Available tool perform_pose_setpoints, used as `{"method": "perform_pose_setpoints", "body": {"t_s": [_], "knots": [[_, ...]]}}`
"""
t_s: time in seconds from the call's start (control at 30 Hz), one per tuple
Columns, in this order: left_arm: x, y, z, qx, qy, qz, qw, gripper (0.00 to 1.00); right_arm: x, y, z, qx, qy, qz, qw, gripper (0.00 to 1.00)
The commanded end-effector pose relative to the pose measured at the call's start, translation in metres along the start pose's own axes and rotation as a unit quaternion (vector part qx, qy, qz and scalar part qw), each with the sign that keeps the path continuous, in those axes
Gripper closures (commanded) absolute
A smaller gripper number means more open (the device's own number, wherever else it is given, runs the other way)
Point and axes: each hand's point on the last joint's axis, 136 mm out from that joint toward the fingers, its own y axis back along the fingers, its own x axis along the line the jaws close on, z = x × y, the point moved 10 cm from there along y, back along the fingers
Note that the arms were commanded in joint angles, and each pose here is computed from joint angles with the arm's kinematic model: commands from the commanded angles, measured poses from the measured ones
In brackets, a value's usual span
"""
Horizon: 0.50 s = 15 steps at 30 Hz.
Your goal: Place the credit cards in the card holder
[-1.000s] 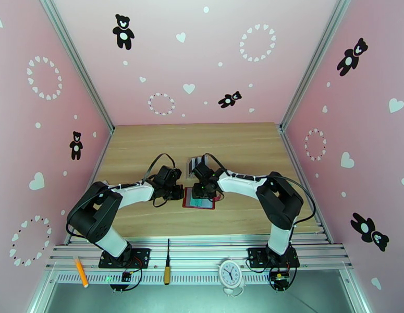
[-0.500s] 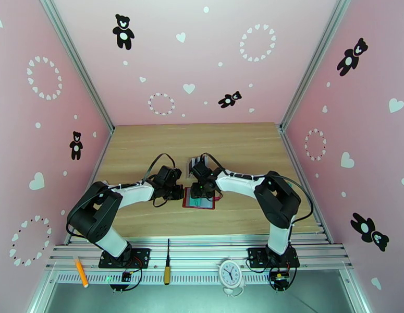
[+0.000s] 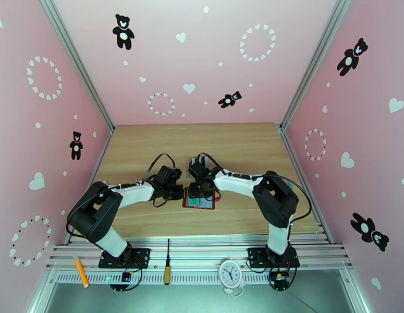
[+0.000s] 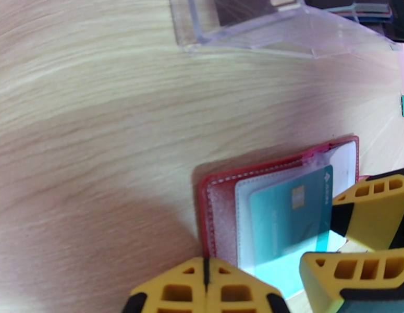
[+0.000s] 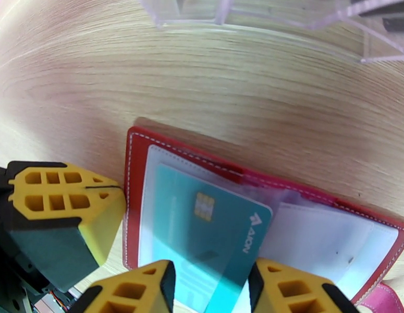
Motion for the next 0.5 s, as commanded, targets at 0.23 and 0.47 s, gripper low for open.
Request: {"method": "perform_pose_setpoints", "body": {"t_s": [0.23, 0.47], "knots": [[-0.002, -0.004, -0.002, 0.013, 0.002, -0.008, 1.0, 0.94, 0.012, -0.004, 0.001, 0.015, 0.014, 0.005, 1.0, 0.56], [-0.002, -0.004, -0.002, 0.013, 0.001, -0.009, 1.0, 0.94, 0.018, -0.008, 0.003, 0.021, 0.022, 0.009, 1.0, 0.56]]}}
